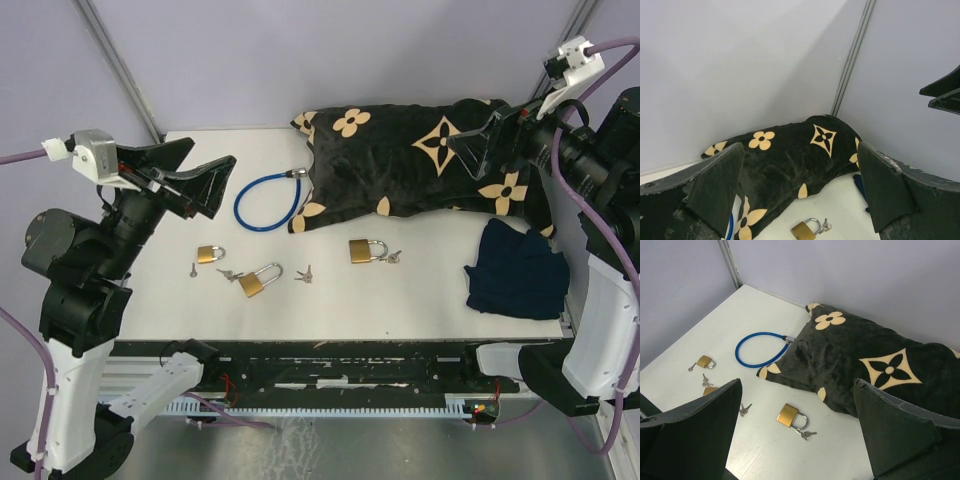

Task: Lock with the key
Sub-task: Reset both arms

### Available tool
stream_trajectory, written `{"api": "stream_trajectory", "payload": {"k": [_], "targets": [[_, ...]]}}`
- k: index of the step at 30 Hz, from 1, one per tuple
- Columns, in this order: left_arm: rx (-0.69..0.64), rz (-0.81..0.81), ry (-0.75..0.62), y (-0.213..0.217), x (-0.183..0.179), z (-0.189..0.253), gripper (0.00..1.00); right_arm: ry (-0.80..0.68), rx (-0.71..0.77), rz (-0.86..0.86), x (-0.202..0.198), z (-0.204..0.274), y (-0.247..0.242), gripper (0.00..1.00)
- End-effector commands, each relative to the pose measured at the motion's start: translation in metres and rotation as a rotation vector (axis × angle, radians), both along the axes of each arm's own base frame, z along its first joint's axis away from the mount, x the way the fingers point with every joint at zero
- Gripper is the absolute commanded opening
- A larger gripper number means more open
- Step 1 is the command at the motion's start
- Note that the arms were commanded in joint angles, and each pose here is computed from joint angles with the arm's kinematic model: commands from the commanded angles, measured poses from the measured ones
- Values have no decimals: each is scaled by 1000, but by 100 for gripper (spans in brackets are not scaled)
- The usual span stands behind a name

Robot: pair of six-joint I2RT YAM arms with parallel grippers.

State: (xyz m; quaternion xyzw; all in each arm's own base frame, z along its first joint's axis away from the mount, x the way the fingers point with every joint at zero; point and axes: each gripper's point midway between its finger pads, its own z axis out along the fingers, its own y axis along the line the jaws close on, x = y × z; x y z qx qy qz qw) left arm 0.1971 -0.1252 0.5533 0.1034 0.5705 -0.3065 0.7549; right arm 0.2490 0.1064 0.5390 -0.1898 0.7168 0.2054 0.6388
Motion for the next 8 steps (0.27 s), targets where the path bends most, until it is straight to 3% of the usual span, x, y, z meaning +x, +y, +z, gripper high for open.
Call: {"api": "stream_trajectory", "payload": {"k": [1, 8], "targets": [[42, -21, -17, -6, 3, -2, 99, -35, -3, -25, -3, 8, -6, 99], [52, -32, 0, -8, 2, -15, 99, -29, -25, -37, 2, 2, -9, 99]]}}
